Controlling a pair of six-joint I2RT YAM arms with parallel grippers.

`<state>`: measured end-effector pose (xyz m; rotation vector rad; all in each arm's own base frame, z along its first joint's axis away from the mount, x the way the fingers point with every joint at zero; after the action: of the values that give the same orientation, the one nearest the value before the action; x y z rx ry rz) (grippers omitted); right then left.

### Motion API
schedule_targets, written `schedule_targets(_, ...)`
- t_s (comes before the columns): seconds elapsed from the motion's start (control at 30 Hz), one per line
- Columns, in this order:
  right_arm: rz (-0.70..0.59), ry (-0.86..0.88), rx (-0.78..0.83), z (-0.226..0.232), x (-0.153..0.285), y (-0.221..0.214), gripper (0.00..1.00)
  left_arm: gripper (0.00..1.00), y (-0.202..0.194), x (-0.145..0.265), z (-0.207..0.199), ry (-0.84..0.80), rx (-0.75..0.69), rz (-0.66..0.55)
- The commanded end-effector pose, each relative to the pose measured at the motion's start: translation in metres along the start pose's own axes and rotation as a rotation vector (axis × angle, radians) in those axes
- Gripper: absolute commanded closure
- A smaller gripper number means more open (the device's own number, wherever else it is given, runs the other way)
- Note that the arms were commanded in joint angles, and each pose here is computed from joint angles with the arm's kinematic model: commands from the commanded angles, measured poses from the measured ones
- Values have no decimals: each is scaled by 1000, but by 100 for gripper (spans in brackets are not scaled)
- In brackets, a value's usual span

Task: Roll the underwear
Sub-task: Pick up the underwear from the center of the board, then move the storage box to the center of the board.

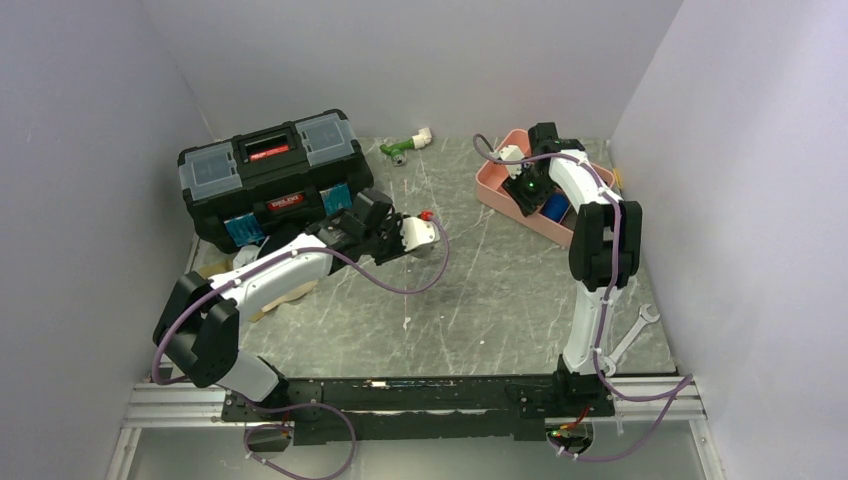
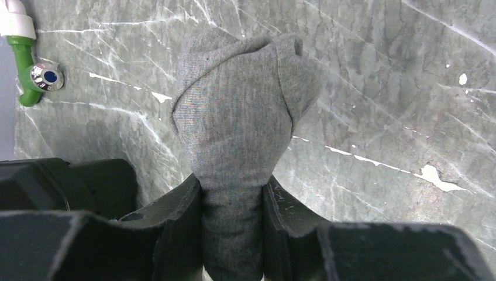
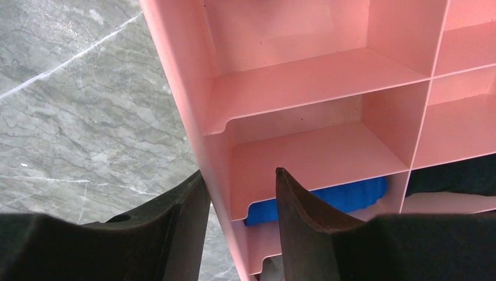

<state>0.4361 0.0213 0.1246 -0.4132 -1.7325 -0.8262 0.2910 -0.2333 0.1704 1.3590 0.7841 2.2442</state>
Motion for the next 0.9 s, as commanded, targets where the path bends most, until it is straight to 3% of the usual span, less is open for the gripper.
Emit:
schedule_targets(0.0, -27, -3, -7, -5, 3, 5, 56, 100, 23, 18, 17, 62, 14, -82)
schedule_targets(0.33, -39, 64, -39, 18, -1, -8, 74, 100, 15, 35, 32, 91, 87, -64)
schedule_targets(0.57, -68, 102, -61, 40, 5, -13, 79, 100, 7, 54, 43, 139, 135, -37)
schedule_targets(0.87, -90, 160, -54, 101, 7, -15, 90, 100, -1, 74, 51, 175, 184, -19)
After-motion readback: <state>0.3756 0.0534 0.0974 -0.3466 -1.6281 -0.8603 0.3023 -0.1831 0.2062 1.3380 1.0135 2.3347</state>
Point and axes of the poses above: each gripper's point midway between its finger pads, its own x axis back along the fingers, its own z axis along the line the jaws close on, y = z × x, the point moved 5 cm from there along x, back along the fingers
